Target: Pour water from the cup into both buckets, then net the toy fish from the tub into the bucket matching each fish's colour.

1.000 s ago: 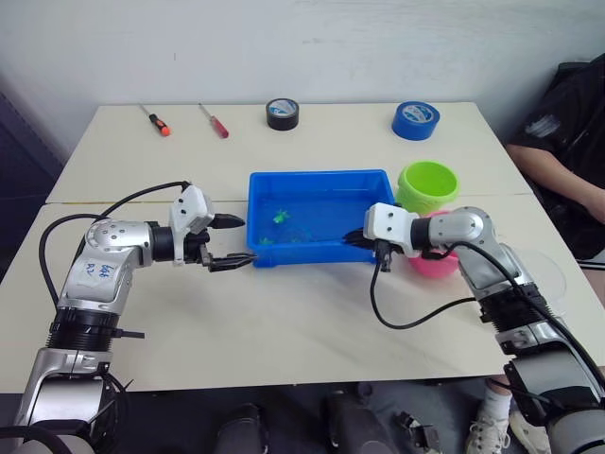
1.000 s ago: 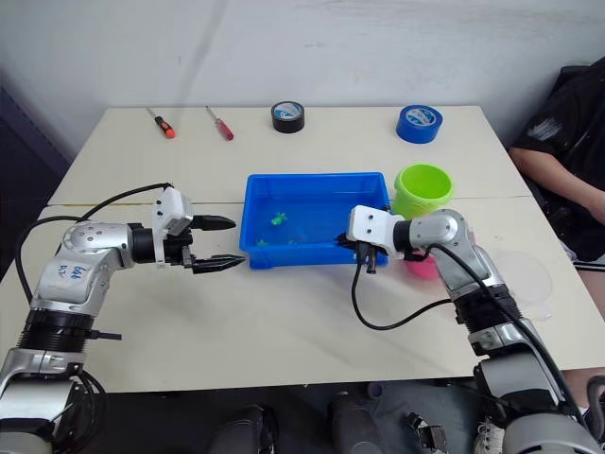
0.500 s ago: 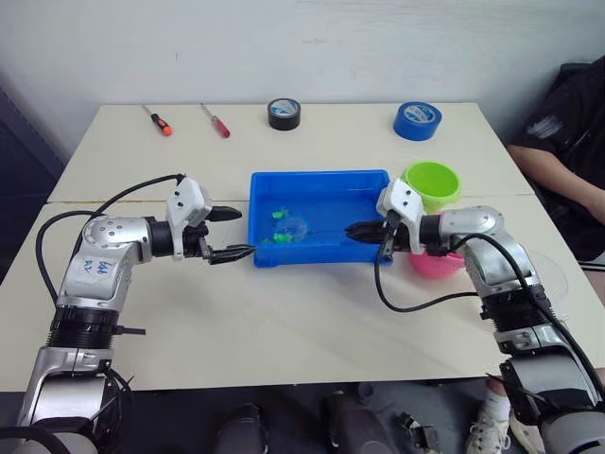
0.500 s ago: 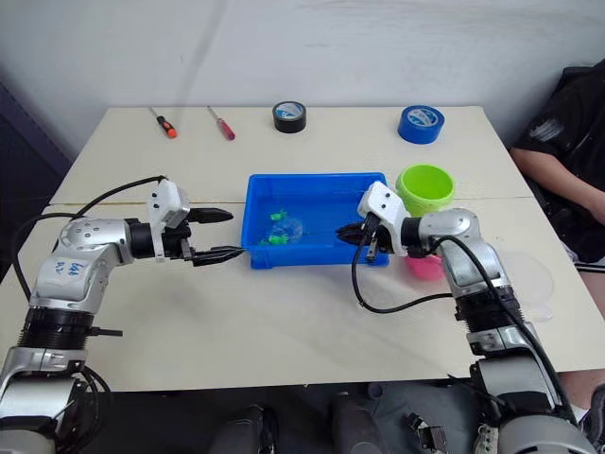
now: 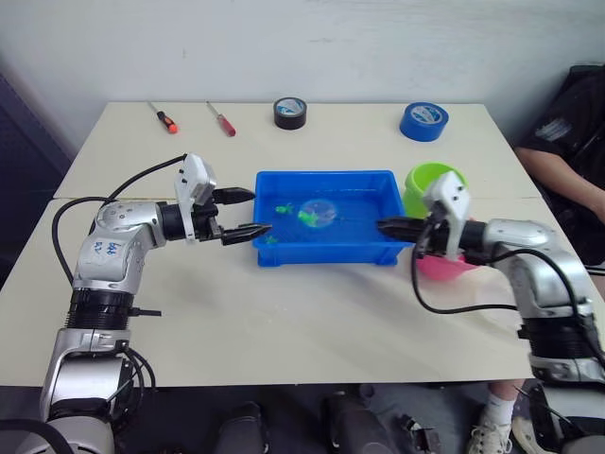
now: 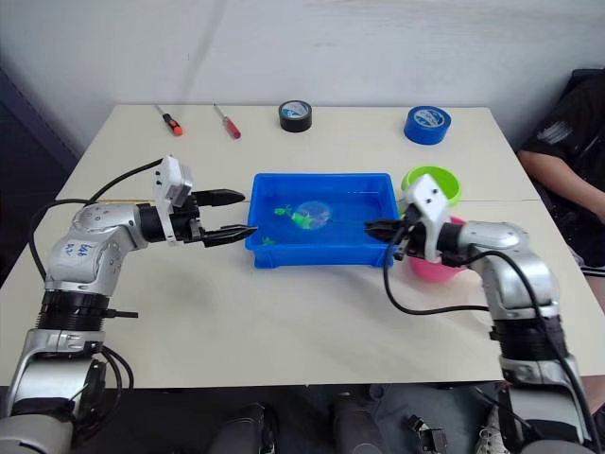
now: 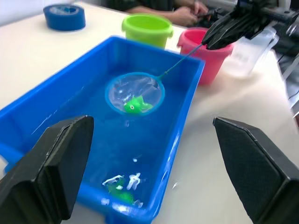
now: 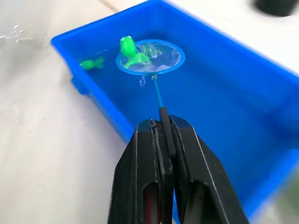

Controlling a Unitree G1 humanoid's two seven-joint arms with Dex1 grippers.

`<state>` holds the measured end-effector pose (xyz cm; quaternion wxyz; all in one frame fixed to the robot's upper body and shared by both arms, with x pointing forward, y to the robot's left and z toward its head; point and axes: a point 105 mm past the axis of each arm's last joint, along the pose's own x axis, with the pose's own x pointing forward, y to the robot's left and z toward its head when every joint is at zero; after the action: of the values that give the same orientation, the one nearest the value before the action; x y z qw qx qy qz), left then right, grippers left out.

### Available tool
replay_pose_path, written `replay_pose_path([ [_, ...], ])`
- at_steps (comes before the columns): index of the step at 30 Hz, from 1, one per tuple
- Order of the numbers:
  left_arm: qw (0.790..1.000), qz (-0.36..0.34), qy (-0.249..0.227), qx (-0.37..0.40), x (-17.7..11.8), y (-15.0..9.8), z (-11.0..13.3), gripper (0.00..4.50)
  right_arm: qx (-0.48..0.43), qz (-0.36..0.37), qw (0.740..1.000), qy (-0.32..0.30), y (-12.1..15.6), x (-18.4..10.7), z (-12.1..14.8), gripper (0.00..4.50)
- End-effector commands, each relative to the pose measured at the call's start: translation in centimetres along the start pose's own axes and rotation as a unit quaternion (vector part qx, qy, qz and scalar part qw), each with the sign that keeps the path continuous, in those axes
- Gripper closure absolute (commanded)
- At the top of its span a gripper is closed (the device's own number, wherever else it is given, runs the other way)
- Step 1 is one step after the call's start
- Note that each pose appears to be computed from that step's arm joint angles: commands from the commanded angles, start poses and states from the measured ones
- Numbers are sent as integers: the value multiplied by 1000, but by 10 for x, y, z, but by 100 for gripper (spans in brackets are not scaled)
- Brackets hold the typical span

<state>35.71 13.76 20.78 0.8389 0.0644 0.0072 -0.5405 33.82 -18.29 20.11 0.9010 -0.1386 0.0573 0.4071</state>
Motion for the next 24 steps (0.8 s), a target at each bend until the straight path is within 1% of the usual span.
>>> replay_pose_path([
  [1,999,-14,-34,12,8,-4,20,2,-27,-65,997,-27,-14,-31,26,450],
  [2,999,-18,-34,15,12,-5,20,2,-32,-82,996,-24,-18,-38,28,450],
  [5,998,-37,-44,21,24,-10,24,2,-55,-163,985,-4,-39,-68,33,450],
  [8,997,-44,-52,25,30,-11,27,2,-73,-207,976,16,-54,-84,33,450],
  [11,996,-49,-60,32,37,-12,30,2,-143,-246,956,69,-69,-96,25,450],
  [13,996,-51,-63,37,41,-13,33,2,-202,-255,940,98,-74,-96,22,450],
  [15,995,-55,-70,40,44,-15,36,2,-289,-256,912,137,-80,-91,19,450],
  [17,995,-56,-73,41,44,-16,38,2,-343,-250,891,161,-83,-88,16,450],
  [19,995,-57,-74,43,44,-18,39,2,-404,-242,864,180,-87,-85,14,450],
  [20,995,-57,-74,43,44,-18,39,2,-456,-237,835,198,-89,-83,14,450],
  [21,995,-58,-74,44,43,-18,39,2,-491,-230,814,209,-91,-81,13,450],
  [22,995,-57,-74,44,43,-18,39,2,-533,-215,788,222,-91,-80,13,450],
  [23,995,-55,-73,44,42,-17,38,2,-579,-200,756,233,-91,-79,14,450],
  [24,995,-53,-72,44,41,-17,38,2,-605,-189,736,237,-91,-78,14,450],
])
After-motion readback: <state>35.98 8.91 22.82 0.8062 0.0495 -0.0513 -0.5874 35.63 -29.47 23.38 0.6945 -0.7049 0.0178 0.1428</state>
